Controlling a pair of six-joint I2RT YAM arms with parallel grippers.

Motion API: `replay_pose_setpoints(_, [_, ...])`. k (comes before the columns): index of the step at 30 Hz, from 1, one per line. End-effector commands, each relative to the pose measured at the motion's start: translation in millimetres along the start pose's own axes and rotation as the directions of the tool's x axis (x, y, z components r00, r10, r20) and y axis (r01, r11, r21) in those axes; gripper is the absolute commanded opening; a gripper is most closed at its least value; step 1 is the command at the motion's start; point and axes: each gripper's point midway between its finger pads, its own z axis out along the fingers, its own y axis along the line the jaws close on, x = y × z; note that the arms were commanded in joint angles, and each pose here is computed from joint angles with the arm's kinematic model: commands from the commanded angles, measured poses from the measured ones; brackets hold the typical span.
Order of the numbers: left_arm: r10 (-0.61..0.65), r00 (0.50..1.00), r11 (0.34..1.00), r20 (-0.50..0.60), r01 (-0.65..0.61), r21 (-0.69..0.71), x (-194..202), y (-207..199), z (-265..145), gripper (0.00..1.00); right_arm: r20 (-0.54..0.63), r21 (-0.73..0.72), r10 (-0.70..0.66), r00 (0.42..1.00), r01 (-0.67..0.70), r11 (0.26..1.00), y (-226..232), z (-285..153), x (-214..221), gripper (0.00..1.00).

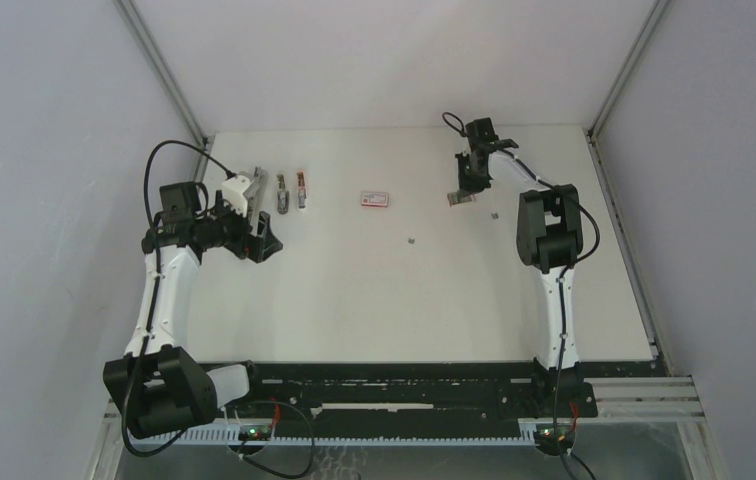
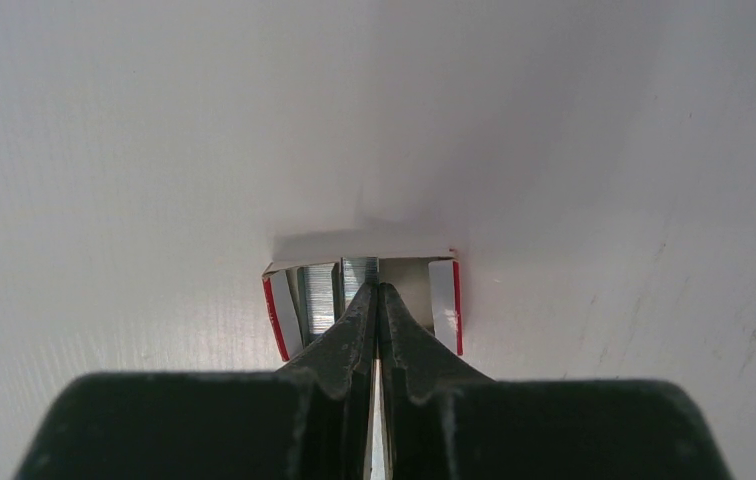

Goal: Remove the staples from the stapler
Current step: Place the staple in the staple box.

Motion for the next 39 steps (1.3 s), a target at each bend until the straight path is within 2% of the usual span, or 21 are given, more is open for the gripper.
replay_pose_setpoints(1, [-0.007,1.000,1.000,0.015,0.007,0.014,5,-3,1,1.00,0.051,0.015,-0.020,0.998,0.020,1.000,1,-13,-18,0.00])
replay_pose_setpoints(22, [-0.008,1.000,1.000,0.013,0.008,0.017,5,-3,2,1.00,0.099,0.007,-0.028,0.995,0.028,1.000,5,-39,-36,0.00])
replay_pose_setpoints(39, [-0.007,1.000,1.000,0.015,0.007,0.019,5,-4,2,1.00,0.037,0.023,-0.087,0.996,0.086,0.996,9,-27,-22,0.00])
